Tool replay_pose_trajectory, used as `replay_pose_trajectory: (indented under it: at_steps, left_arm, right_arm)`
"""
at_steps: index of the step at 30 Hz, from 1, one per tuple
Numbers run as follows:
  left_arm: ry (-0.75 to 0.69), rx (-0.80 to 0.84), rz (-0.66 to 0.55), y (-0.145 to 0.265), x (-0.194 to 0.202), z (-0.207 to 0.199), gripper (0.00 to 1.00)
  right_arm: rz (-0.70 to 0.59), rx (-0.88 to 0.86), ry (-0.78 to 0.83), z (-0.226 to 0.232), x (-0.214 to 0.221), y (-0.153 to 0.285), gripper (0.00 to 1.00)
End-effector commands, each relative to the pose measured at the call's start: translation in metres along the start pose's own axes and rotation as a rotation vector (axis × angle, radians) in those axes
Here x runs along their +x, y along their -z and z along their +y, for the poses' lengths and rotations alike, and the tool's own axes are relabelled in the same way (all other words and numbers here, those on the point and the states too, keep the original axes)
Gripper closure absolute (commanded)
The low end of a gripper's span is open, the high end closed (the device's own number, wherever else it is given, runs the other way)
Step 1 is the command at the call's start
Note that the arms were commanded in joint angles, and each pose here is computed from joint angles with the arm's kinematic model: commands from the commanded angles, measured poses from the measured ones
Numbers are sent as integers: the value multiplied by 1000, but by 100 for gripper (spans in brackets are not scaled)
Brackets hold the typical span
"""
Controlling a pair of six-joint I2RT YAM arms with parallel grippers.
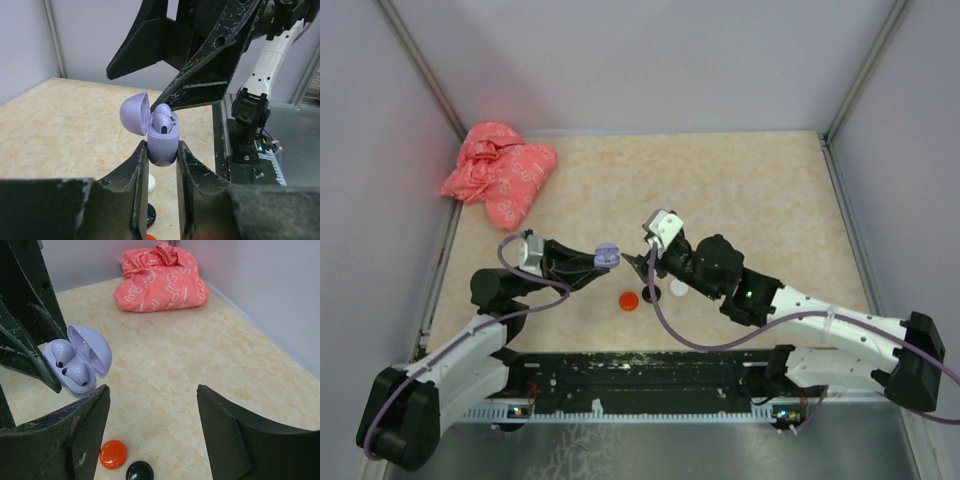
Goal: Insert the wireless bluetooth earbuds into the charging case
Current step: Place the earbud in the charging case, then close the charging case.
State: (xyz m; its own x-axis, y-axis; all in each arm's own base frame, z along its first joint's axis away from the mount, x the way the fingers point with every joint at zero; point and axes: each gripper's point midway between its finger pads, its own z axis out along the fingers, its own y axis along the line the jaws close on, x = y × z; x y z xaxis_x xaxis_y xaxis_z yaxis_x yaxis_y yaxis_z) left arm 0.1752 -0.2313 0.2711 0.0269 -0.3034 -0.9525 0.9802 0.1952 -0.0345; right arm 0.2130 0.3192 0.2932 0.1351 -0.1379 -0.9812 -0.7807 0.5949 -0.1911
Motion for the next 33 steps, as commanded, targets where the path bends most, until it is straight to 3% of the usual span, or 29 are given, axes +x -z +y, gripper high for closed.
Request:
replay_pose_trajectory:
  at_steps: [1,16,24,33]
  left_arm:
    - [-22,61,-18,-2,-10,-10,100]
    - [10,106,83,-5,9,-6,100]
    - [7,150,92,-9,7,-9,100]
    - [64,78,109,-9,18,4,100]
  right_arm:
    - [-56,-50,-41,2,-20,6,30]
    - [-87,-565,-411,37,-56,23,28]
    - [21,-612,-573,46,-39,-4,28]
    - [-11,-705,-567,56,-50,8,32]
